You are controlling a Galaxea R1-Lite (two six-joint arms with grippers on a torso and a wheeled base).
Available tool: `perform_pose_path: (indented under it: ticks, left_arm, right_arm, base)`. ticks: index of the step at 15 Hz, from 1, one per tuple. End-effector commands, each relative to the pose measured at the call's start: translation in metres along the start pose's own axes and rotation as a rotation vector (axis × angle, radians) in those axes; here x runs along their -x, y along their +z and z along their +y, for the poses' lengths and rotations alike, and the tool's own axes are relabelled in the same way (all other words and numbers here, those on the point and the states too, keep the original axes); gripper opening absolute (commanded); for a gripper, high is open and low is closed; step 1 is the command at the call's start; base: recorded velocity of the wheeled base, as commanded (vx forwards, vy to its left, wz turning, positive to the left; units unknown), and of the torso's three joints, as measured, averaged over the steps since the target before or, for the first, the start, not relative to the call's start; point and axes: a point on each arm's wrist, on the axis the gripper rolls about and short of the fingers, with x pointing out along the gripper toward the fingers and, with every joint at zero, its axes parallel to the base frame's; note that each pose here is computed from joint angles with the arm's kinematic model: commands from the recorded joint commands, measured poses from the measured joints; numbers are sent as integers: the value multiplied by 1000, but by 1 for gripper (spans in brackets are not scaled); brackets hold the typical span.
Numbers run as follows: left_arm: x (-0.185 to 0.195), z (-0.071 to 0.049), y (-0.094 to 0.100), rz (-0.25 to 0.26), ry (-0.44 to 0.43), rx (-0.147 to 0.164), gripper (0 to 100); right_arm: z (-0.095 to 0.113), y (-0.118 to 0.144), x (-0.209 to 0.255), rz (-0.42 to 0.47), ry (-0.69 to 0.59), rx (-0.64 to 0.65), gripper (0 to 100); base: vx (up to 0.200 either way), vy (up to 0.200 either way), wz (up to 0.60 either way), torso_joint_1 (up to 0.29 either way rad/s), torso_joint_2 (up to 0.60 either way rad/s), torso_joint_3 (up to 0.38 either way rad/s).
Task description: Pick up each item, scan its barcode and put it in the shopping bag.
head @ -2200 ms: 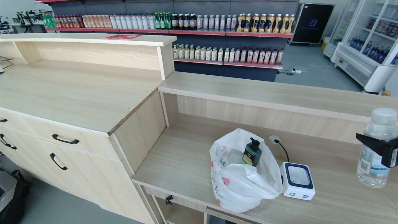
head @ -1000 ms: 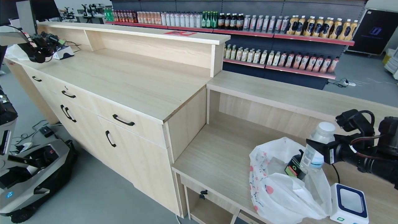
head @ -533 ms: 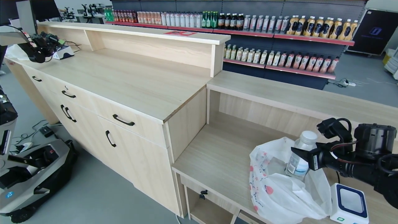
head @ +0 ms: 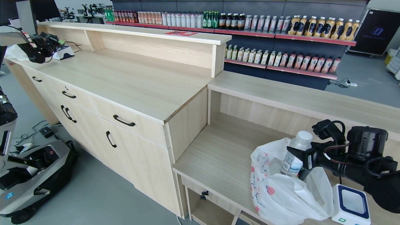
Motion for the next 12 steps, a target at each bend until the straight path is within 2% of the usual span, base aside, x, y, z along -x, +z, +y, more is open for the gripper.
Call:
perform_pose_path:
  ticks: [1, 4, 9, 12]
  left_arm:
    - [0, 0, 0, 1, 0, 0, 100]
    - [0, 0, 0, 1, 0, 0, 100]
    - [0, 0, 0, 1, 0, 0, 100]
    - [0, 0, 0, 1, 0, 0, 100]
  right_arm:
    - [3, -14, -14, 19, 20, -11, 0]
    - [4, -20, -22, 1, 17, -15, 0]
    - [12, -35, -46, -85, 28, -30, 0]
    - [15, -42, -53, -90, 33, -34, 0]
  base:
    - [0, 0, 0, 0, 0, 0]
    - [0, 0, 0, 0, 0, 0]
    - [0, 0, 0, 0, 0, 0]
    - [0, 0, 0, 0, 0, 0]
